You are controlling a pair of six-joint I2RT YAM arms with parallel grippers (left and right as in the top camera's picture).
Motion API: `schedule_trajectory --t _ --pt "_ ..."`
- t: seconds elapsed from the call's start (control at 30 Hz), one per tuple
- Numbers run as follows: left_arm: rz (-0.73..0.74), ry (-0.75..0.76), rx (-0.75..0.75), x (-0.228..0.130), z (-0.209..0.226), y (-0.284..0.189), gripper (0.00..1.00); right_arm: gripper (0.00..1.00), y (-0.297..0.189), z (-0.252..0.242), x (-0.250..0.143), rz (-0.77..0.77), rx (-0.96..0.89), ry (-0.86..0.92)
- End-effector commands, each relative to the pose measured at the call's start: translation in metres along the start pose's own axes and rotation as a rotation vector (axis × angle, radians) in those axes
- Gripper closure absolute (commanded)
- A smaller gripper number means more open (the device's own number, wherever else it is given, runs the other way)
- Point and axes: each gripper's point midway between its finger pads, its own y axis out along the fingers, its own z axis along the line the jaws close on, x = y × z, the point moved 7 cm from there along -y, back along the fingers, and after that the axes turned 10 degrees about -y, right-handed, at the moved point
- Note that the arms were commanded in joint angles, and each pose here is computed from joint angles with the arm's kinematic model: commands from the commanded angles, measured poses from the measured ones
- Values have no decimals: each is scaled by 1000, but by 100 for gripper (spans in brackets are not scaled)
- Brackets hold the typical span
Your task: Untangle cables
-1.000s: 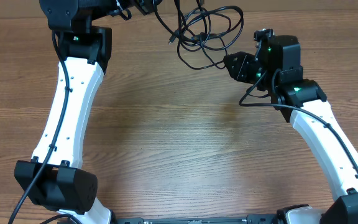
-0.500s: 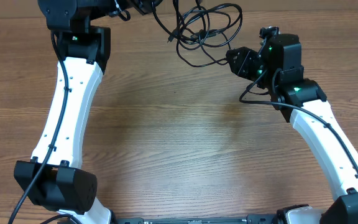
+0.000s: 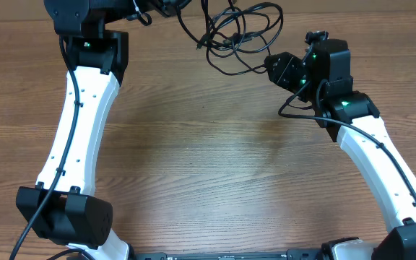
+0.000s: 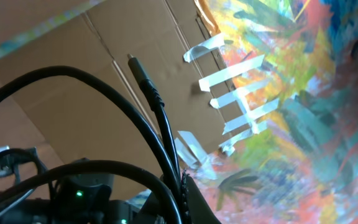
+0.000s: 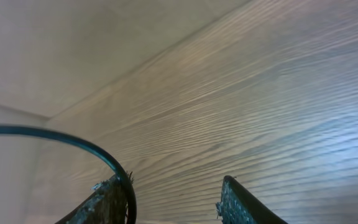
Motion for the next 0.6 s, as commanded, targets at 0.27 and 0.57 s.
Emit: schedule_trajectory --t 0.27,0.57 --pt "6 226 35 0 -17 -22 96 54 3 -14 -6 30 -83 21" --pt "21 220 35 -2 -15 -20 96 54 3 -9 -6 39 -38 23"
